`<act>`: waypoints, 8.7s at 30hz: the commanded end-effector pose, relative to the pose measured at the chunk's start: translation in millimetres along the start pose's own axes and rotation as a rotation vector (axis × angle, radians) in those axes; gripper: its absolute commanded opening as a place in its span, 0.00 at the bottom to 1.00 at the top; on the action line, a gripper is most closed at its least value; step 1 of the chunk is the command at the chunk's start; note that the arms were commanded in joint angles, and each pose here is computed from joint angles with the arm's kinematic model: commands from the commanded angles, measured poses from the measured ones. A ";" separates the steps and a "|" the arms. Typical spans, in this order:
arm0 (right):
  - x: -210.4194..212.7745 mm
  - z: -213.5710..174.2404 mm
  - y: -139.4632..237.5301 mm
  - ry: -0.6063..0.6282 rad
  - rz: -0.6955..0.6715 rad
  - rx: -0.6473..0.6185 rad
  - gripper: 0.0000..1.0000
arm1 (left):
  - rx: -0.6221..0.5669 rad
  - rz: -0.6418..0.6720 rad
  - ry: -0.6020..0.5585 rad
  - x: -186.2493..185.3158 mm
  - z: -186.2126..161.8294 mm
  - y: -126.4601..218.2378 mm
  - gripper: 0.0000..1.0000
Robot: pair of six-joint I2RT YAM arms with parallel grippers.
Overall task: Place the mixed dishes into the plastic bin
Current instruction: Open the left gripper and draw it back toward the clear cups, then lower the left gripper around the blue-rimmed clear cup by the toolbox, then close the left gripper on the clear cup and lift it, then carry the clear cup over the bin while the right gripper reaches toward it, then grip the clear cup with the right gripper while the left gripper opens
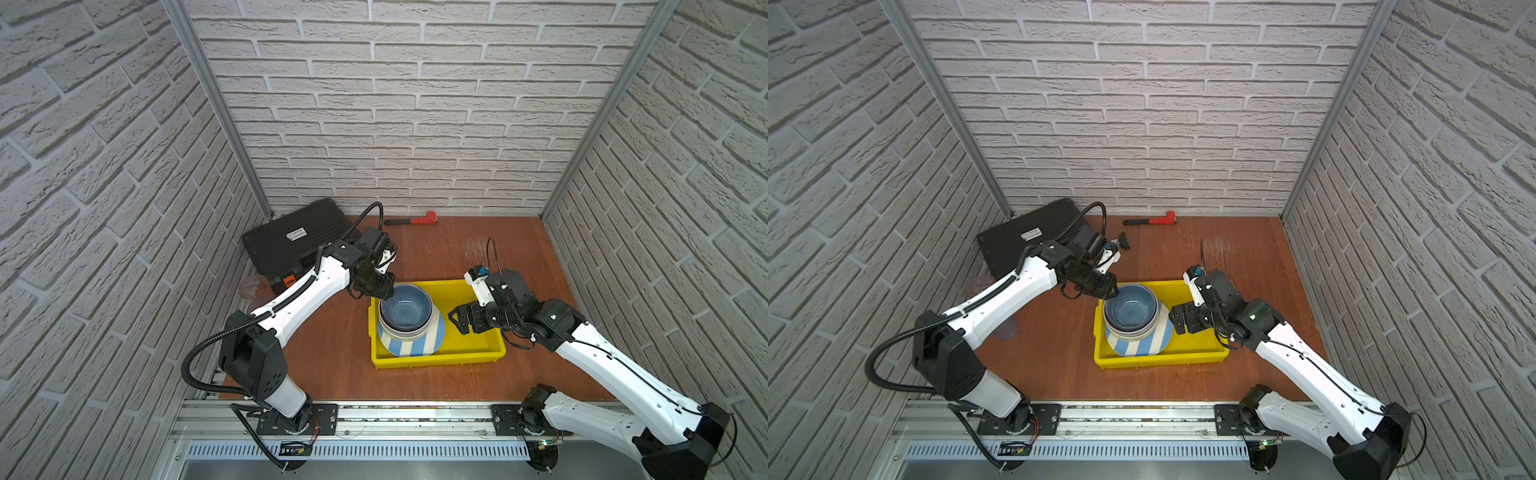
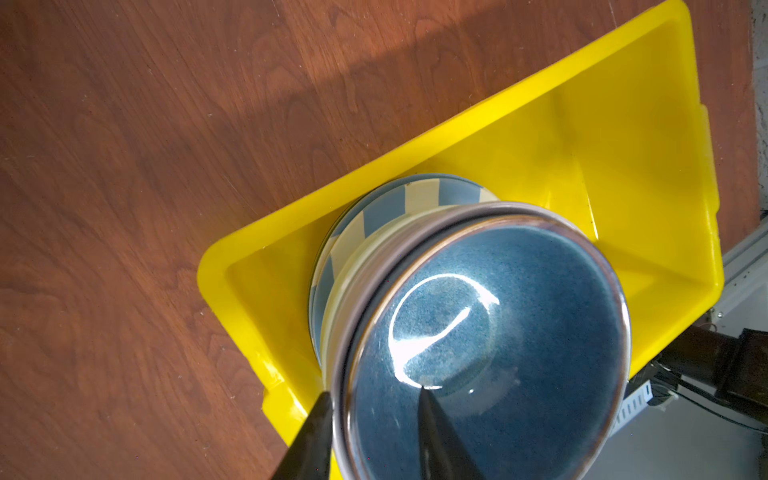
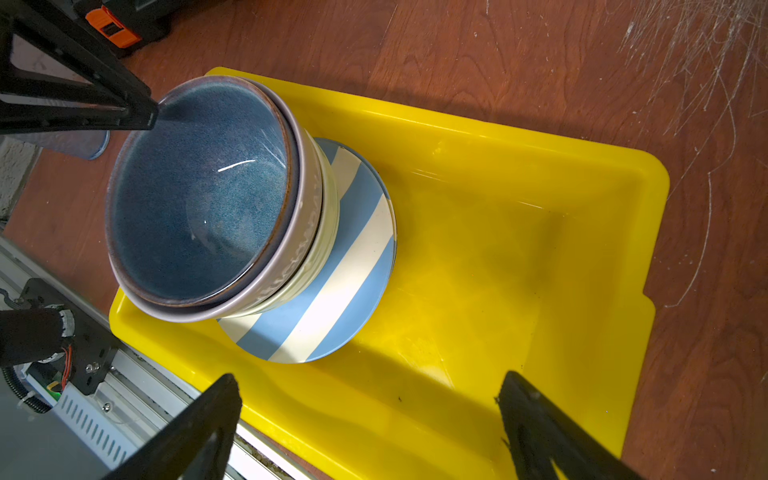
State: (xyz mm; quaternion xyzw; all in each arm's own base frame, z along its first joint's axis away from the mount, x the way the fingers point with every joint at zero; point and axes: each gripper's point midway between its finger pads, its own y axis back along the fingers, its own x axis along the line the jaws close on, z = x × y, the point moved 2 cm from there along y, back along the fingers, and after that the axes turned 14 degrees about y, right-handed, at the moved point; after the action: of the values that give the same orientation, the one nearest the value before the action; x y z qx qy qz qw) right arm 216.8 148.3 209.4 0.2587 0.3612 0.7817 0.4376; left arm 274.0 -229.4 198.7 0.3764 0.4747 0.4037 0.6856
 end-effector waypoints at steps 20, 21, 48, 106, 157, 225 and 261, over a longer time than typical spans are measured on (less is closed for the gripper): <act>-1.4 6.2 10.5 0.003 0.000 -0.043 0.98 | -0.274 0.319 0.380 149.3 1.0 102.1 0.61; -1.0 7.7 11.0 0.006 0.001 -0.041 0.98 | -0.289 0.328 0.415 157.8 -2.0 106.0 0.62; 6.3 44.1 1.2 0.083 0.117 -0.007 0.98 | -0.210 0.487 1.003 266.3 -93.6 140.8 0.63; 1.0 64.4 -7.0 0.048 0.239 -0.014 0.95 | -0.170 0.474 1.197 333.2 -116.8 95.9 0.14; -15.9 120.1 46.6 -0.043 0.090 -0.344 0.79 | -0.512 0.415 0.313 50.5 115.2 136.4 0.00; -31.0 168.4 4.1 -0.270 -0.030 -0.432 0.26 | -0.630 0.167 -0.173 -170.8 101.0 76.7 0.00; -38.3 152.8 27.0 -0.278 -0.084 -0.460 0.06 | -0.511 -0.148 -0.052 -157.5 64.8 93.3 0.19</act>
State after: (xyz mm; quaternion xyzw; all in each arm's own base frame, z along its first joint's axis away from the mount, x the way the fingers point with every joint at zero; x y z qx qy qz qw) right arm 333.7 157.9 282.4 0.2776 0.1829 0.7600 0.5585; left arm 286.1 -354.0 346.1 0.1875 0.3357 0.4676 0.7959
